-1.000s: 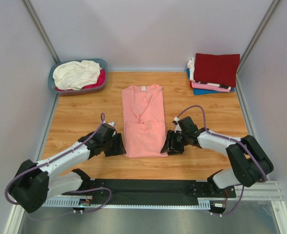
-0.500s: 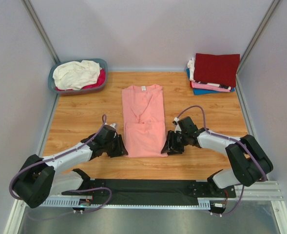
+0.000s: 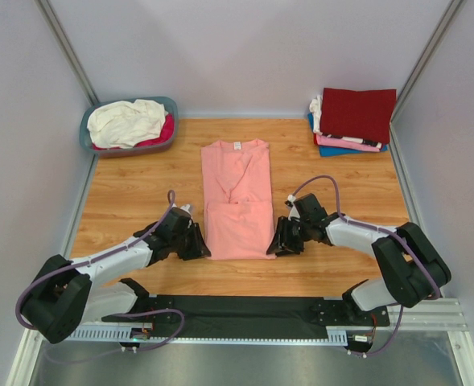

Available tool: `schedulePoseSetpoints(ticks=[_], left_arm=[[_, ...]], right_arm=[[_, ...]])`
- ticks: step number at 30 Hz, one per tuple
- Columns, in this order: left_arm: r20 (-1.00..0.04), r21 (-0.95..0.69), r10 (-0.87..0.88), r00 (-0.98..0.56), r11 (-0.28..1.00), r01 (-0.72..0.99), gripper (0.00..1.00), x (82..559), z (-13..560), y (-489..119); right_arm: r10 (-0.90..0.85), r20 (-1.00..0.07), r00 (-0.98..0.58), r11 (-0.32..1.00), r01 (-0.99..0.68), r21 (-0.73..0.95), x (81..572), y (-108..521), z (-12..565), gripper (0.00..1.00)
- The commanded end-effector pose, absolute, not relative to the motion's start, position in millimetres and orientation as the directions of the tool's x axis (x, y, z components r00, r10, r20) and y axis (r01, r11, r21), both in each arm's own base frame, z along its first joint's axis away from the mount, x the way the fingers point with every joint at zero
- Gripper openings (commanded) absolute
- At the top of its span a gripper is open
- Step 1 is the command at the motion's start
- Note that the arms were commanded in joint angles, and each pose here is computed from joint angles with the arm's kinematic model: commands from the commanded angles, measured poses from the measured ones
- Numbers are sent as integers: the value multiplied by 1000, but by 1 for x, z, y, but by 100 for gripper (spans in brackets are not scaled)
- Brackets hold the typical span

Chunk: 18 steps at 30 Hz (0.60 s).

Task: Fold and stack the t-shirts
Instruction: Fold the tshirt

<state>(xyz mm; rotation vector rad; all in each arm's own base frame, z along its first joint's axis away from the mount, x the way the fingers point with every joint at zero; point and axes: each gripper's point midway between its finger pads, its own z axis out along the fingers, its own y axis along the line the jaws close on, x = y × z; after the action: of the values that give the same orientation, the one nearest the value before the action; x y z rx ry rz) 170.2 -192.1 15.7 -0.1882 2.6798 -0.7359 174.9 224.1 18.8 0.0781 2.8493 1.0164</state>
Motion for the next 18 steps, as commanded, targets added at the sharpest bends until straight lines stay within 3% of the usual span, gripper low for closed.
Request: schedulePoseSetpoints(ticks=[1, 3, 4, 5, 7, 18], left_arm=[[-240, -421, -193, -951, 904, -77, 24, 148, -14, -170], [-242, -424, -190, -951, 903, -73, 12, 148, -14, -171], [-244, -424, -190, -951, 903, -72, 6, 149, -13, -171], [-245, -426, -192, -950, 902, -72, 0, 149, -12, -172], [-250, -426, -191, -949, 902, -69, 0, 150, -10, -172], [-249, -432, -213, -945, 898, -88, 0, 133, 26, -171]], right_arm=[[89, -67, -994, 817, 34, 576, 163, 211, -1, 26], [93, -64, -994, 817, 39, 575, 163, 211, -2, 20], [96, -64, -993, 817, 41, 576, 163, 211, -2, 10], [96, -67, -993, 815, 39, 578, 164, 212, -1, 8], [98, -64, -993, 815, 43, 577, 163, 212, -1, 0], [109, -105, -988, 810, 27, 586, 150, 209, 25, 0]])
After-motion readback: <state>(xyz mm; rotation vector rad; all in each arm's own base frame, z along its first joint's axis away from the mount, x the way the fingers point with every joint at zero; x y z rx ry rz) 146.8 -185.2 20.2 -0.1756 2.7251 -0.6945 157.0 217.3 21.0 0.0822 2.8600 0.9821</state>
